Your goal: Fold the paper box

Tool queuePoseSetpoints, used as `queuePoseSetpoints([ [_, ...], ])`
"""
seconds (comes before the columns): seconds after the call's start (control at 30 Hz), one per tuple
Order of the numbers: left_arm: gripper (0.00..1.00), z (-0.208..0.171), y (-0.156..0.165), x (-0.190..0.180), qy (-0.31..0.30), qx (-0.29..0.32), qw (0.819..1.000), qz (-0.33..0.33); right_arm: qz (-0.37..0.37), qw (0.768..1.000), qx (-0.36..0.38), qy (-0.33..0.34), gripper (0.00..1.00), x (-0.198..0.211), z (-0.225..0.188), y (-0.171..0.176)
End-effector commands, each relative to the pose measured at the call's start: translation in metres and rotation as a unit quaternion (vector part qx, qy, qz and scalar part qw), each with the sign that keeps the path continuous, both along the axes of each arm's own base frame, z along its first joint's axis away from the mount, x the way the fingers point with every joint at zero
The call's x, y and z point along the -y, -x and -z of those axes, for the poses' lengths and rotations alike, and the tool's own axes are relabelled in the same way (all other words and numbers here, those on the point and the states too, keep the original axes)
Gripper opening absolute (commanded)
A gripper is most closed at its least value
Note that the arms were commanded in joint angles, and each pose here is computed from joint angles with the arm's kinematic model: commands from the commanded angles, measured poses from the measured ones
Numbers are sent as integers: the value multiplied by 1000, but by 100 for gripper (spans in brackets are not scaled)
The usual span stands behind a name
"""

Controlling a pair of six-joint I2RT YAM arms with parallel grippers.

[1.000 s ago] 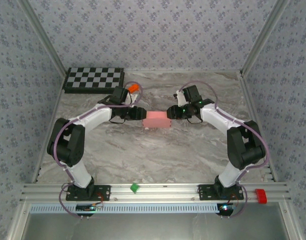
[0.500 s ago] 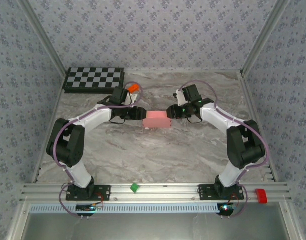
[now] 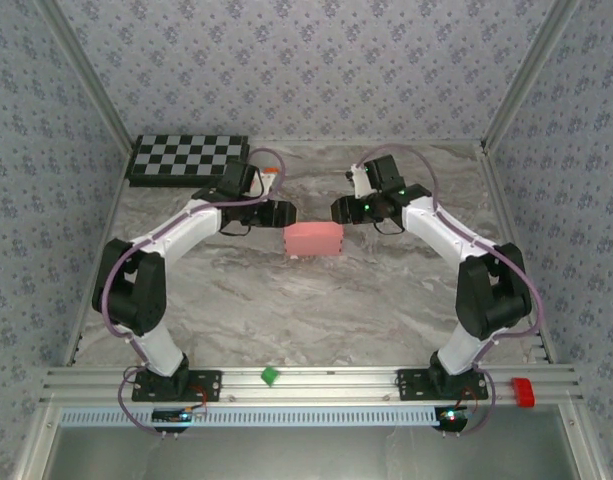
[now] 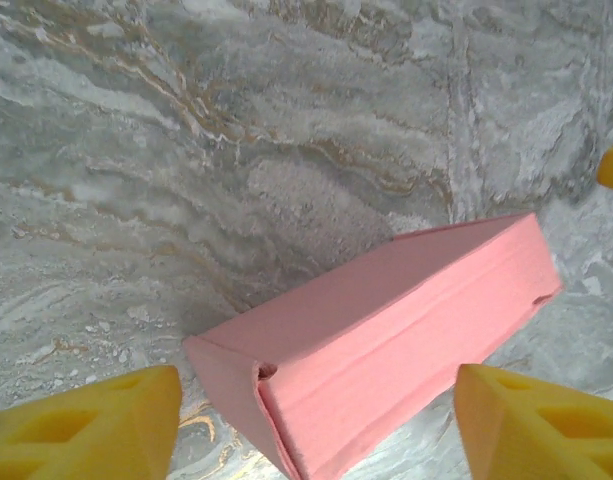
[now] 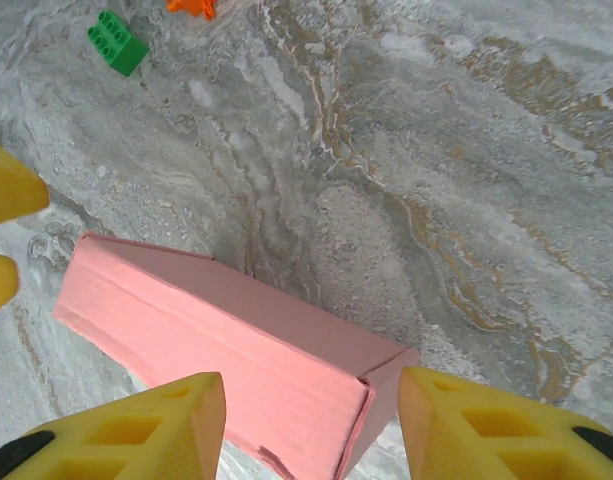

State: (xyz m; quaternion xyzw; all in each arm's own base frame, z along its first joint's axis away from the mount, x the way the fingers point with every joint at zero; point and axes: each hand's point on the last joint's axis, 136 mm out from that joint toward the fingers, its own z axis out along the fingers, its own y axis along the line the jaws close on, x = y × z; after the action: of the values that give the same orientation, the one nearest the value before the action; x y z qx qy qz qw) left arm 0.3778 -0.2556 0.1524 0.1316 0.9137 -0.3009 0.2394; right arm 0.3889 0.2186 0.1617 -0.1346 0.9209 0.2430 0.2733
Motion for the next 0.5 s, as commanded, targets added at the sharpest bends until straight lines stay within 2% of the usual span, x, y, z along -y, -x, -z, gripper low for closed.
queuePoseSetpoints([
  [0.0,78,-29,0,-1,-38,59,997,25,13,999,29,17,51,17,-17,5],
  [0.17,84,-37,-4,-3,-119,119,984,63,32,999,26,14,52,39,-5,22],
  [0.3,85,-45,-3,5,-127,160,971,121,52,998,25,13,52,58,5,35],
  [0.4,85,-46,7,17,-123,197,951,205,65,998,20,16,52,70,13,46],
  [0.47,85,-43,17,24,-122,221,929,272,72,997,19,19,52,77,17,53],
])
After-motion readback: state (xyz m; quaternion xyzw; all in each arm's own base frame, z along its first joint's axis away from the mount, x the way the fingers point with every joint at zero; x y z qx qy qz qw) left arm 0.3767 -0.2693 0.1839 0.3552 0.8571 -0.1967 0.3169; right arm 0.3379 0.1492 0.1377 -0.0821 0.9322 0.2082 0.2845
